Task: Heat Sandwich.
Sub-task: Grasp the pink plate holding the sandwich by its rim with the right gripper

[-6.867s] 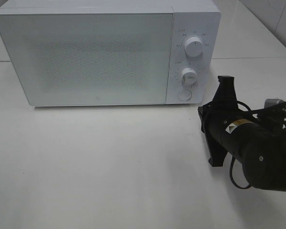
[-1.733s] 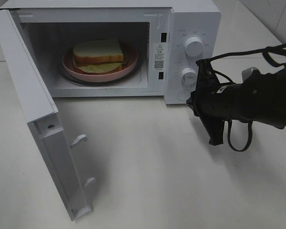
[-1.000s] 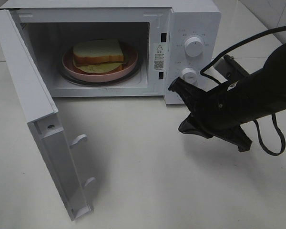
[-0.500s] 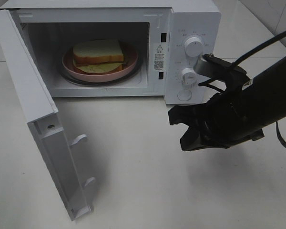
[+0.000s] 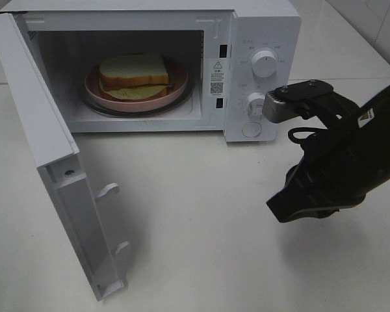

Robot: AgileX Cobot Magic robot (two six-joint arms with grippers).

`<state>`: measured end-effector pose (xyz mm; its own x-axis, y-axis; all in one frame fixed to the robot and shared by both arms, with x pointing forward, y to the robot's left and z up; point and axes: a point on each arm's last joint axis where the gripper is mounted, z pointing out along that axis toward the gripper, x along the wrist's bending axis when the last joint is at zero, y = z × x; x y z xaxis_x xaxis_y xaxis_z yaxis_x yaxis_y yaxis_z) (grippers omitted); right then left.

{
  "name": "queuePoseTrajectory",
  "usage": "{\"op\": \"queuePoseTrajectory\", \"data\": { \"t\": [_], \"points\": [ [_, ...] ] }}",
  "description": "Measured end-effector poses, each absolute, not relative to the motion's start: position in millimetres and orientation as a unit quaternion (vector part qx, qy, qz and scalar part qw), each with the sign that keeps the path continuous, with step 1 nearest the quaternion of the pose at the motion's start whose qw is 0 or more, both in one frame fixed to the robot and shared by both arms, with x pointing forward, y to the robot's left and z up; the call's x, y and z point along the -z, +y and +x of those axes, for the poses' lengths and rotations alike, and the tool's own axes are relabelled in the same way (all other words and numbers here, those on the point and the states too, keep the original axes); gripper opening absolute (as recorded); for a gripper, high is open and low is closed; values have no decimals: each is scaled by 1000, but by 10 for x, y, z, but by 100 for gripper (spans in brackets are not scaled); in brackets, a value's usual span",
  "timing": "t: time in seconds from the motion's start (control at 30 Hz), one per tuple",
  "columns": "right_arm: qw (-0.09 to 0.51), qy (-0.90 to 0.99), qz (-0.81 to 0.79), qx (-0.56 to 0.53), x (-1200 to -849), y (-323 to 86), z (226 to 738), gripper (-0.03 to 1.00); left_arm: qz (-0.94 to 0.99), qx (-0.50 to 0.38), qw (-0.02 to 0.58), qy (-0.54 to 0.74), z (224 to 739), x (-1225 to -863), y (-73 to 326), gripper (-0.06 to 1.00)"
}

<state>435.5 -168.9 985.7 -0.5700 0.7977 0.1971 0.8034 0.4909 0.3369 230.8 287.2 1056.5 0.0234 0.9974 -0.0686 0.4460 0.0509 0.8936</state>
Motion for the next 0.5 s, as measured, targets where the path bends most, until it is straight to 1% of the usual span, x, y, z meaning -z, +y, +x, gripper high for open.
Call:
{"op": "queuePoseTrajectory", "data": {
  "t": [0.17, 0.27, 0.3, 0.4, 0.47, 0.5],
  "points": [
    [-8, -907, -385, 174, -9943, -1707, 4369, 13, 595, -347, 397, 606, 2308, -10565, 2872, 97],
    [-21, -937, -308, 165, -10015, -1702, 4391, 14, 595, -347, 397, 606, 2308, -10565, 2872, 97],
    [-21, -937, -308, 165, -10015, -1702, 4391, 14, 595, -347, 397, 606, 2308, -10565, 2872, 97],
    [-41, -961, -220, 161, -10084, -1694, 4422, 14, 595, -347, 397, 606, 2308, -10565, 2872, 97],
    [-46, -965, -200, 161, -10097, -1691, 4430, 15, 595, -347, 397, 606, 2308, -10565, 2872, 97],
    [-58, -974, -154, 158, -10121, -1690, 4444, 16, 595, -347, 397, 606, 2308, -10565, 2872, 97]
  ]
}}
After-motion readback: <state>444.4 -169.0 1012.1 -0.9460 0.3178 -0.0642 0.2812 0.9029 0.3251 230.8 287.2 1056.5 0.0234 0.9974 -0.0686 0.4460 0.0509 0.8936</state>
